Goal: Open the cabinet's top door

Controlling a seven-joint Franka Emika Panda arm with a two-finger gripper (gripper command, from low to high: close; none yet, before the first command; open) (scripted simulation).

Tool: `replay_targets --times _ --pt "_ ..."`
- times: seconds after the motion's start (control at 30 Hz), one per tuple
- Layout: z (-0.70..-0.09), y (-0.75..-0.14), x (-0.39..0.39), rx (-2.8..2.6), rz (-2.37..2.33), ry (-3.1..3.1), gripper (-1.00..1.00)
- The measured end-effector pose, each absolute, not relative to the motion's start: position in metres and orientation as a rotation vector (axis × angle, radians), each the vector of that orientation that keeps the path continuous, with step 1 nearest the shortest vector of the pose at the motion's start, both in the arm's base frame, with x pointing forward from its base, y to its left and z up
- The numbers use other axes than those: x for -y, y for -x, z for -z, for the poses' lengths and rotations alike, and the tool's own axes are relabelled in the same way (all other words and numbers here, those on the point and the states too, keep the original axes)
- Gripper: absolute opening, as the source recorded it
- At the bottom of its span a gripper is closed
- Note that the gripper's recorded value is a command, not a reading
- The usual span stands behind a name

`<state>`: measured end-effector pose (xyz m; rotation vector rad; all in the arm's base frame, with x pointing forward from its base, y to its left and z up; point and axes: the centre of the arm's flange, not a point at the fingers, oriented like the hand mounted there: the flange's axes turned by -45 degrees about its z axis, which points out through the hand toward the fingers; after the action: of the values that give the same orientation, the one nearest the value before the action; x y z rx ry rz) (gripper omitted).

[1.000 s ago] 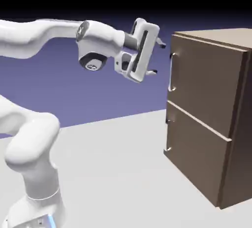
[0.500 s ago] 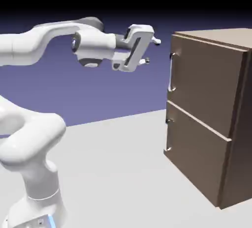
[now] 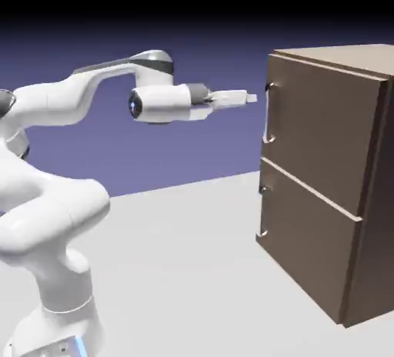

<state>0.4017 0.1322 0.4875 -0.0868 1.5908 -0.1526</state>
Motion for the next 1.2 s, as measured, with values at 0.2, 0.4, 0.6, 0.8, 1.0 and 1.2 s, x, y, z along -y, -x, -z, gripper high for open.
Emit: replay_targets --times 0.2,0.4,0.6,0.8,1.0,1.2 --pt "-0.46 -0.429 -0.134 -1.57 0.04 -0.039 0.0" --pt "-0.459 -0.467 -0.132 -1.57 0.04 -0.04 -1.0" --pt "-0.459 -0.422 -0.111 -1.57 -0.069 0.069 -1.0" --pt "-0.459 -0.376 -0.08 -1.562 -0.19 0.19 -1.0" --pt "-0.459 -0.335 -0.043 -1.548 -0.311 0.312 -1.0" --pt "-0.459 -0.305 -0.006 -1.531 -0.414 0.414 -1.0"
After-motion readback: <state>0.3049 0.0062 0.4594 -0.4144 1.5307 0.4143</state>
